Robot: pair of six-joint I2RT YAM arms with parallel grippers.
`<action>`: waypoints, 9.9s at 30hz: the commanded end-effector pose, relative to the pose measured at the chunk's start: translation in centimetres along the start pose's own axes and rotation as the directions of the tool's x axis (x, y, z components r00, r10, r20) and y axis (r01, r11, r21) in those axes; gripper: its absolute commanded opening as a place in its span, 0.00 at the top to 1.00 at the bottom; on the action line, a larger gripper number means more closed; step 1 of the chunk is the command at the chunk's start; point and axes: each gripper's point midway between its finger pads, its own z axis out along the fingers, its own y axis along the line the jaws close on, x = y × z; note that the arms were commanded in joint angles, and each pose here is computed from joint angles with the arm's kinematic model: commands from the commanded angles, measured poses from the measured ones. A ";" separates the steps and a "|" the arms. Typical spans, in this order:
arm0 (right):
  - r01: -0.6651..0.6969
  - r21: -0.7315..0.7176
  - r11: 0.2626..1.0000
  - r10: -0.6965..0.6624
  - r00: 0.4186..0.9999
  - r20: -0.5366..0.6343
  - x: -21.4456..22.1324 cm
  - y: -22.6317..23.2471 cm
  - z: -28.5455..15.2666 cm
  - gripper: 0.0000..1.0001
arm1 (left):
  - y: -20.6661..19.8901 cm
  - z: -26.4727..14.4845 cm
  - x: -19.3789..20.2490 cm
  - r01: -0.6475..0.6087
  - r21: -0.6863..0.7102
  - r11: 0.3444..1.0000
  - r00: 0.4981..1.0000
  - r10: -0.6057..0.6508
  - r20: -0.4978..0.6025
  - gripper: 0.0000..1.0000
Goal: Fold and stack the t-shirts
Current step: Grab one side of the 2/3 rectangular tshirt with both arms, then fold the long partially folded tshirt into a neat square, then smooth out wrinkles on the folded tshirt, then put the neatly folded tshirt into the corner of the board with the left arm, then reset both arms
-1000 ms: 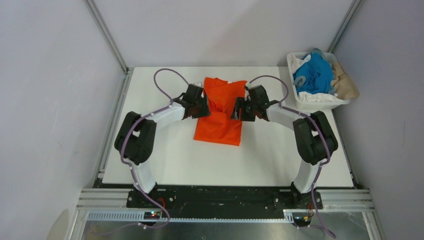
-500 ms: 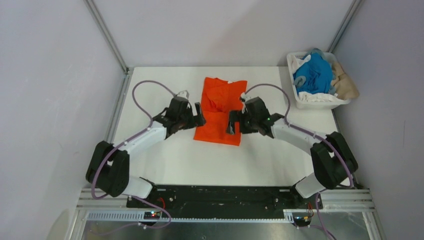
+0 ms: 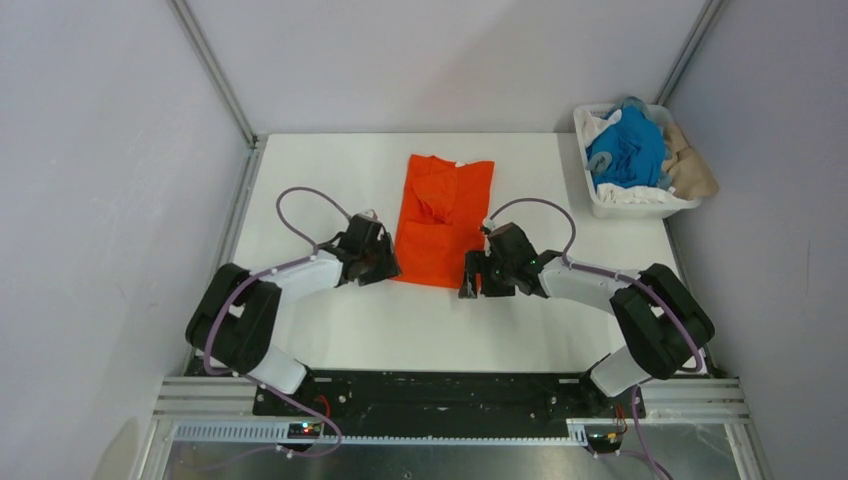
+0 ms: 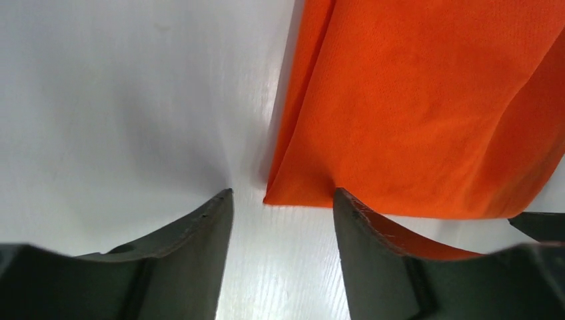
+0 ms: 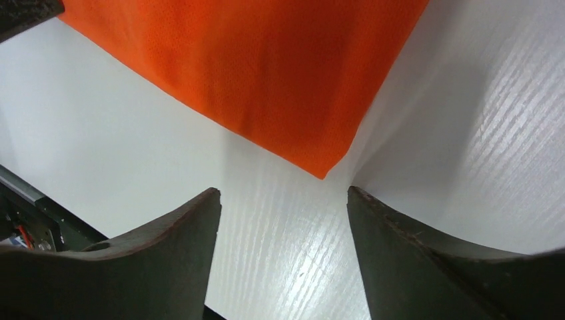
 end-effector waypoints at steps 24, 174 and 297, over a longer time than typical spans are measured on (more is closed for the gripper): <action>0.121 -0.193 0.974 -0.144 0.984 -0.106 5.9 6.0 -7.6 0.98 | -1.1 -9.1 5.4 0.050 0.222 0.974 0.999 -0.054 0.009 1.00; -0.003 -0.545 0.838 0.041 0.997 0.058 -0.4 9.6 -6.4 0.01 | -13.3 -6.6 3.7 -0.092 0.611 0.786 0.986 0.156 -0.051 0.00; -0.289 -0.088 0.953 0.297 0.841 0.452 -0.5 -9.8 -11.9 0.01 | 3.1 -11.1 -1.9 0.008 0.142 0.990 0.833 -0.085 0.546 0.00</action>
